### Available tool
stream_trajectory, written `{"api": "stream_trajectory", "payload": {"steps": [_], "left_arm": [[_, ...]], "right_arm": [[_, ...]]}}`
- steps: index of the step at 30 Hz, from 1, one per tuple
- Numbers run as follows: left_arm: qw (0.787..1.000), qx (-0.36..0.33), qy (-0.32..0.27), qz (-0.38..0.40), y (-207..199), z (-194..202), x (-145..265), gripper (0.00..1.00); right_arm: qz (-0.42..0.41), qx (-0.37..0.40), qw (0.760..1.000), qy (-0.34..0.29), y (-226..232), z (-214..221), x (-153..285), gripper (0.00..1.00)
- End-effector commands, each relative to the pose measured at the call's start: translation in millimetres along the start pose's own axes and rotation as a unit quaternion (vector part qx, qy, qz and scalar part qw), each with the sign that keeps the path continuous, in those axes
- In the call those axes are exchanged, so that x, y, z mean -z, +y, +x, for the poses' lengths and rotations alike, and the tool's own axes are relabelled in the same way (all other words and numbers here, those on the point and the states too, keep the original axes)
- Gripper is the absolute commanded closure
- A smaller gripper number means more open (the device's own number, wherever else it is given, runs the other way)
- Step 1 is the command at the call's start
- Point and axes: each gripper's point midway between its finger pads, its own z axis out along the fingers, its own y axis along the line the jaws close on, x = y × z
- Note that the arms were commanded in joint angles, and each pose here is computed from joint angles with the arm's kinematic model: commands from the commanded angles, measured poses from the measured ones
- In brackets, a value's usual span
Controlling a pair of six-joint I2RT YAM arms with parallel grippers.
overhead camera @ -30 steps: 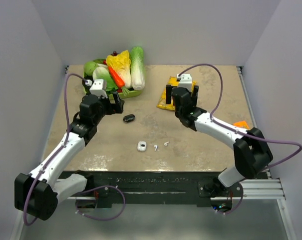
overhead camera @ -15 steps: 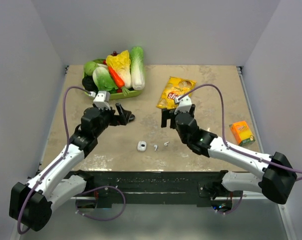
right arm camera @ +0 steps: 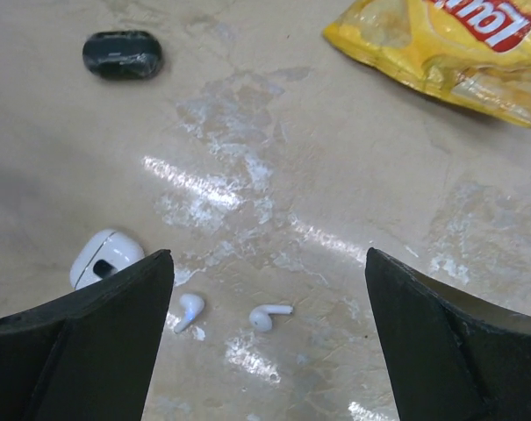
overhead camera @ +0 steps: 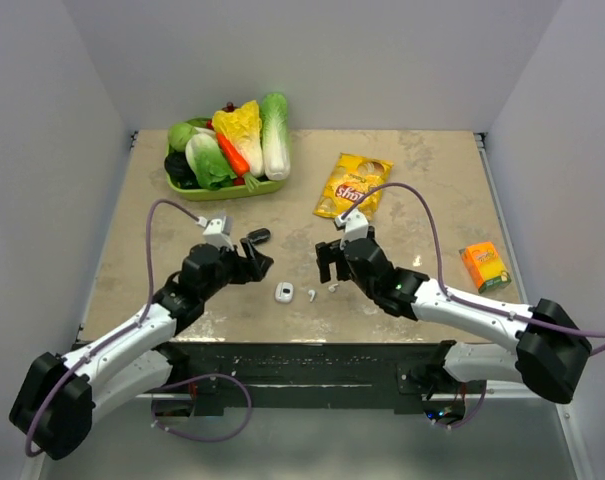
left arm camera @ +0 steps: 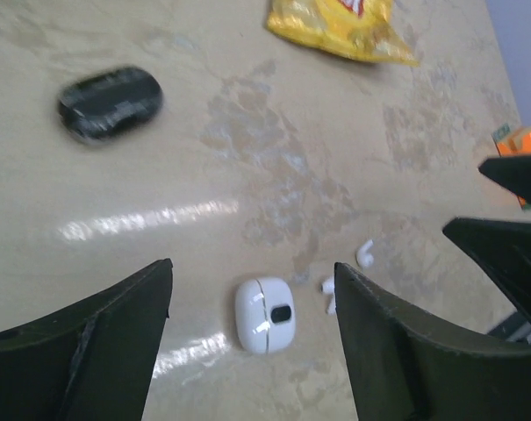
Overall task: Insert the wireless bluetooth earbuds into the charging case
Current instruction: Adjust the charging case at the center of the board.
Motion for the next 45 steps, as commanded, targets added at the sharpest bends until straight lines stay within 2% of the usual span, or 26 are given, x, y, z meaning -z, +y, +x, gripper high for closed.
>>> {"api": "stream_trajectory", "payload": {"steps": [1,2,6,10,14,22,32,35,37,38,39,41,42,43,45], "left_arm": [[0.999,-0.001,0.018,0.037,-24.8,37.5,1.8,0.22],[1.000,-0.004,0.008,0.020,-21.5,39.2,1.2,0.22],[0.999,-0.018,0.040,0.003,-21.6,72.1,0.4,0.19],[0.999,-0.012,0.051,-0.011,-15.3,84.8,-5.4,0.18],[0.999,-0.017,0.042,-0.025,-11.9,83.5,-12.5,0.18],[0.995,-0.061,0.062,-0.039,-17.1,85.4,-27.7,0.17],[0.995,-0.066,0.059,-0.049,-18.0,81.4,-29.4,0.18],[0.995,-0.059,0.057,-0.051,-12.0,83.8,-20.7,0.26],[0.997,-0.051,0.046,-0.042,-14.3,78.2,-14.0,0.37],[0.996,-0.053,0.052,-0.043,-9.1,83.5,-10.1,0.44],[0.997,-0.045,0.048,-0.034,-12.0,82.2,-6.3,0.61],[0.997,-0.039,0.058,-0.022,-10.1,93.0,-0.3,0.78],[0.997,-0.037,0.059,-0.016,-11.6,95.6,2.1,0.92],[0.998,-0.032,0.061,-0.014,-12.4,98.7,3.7,0.98],[0.997,-0.032,0.070,-0.008,-11.4,111.8,7.9,1.00]], "right_arm": [[-0.057,-0.036,0.998,-0.011,24.0,-6.7,7.1,0.08],[-0.061,-0.039,0.997,-0.014,24.6,-8.4,10.6,0.08],[-0.072,-0.038,0.997,-0.004,25.6,1.2,17.8,0.09],[-0.074,-0.042,0.996,-0.001,23.8,5.5,23.0,0.09],[-0.069,-0.040,0.997,0.001,19.8,9.3,25.9,0.09],[-0.062,-0.041,0.997,-0.004,14.8,10.0,28.6,0.08],[-0.057,-0.041,0.997,-0.011,10.0,6.4,34.0,0.08],[-0.057,-0.044,0.997,-0.014,8.0,7.1,37.0,0.08],[-0.058,-0.045,0.997,-0.016,7.8,6.1,38.6,0.08],[-0.057,-0.045,0.997,-0.016,6.9,6.6,39.0,0.08],[-0.057,-0.045,0.997,-0.017,6.7,5.8,39.7,0.08],[-0.056,-0.045,0.997,-0.019,5.7,6.2,40.1,0.08],[-0.054,-0.045,0.997,-0.019,4.8,6.7,39.9,0.08],[-0.054,-0.045,0.997,-0.020,4.8,5.9,40.3,0.08],[-0.055,-0.046,0.997,-0.020,4.8,6.7,40.4,0.08]]}}
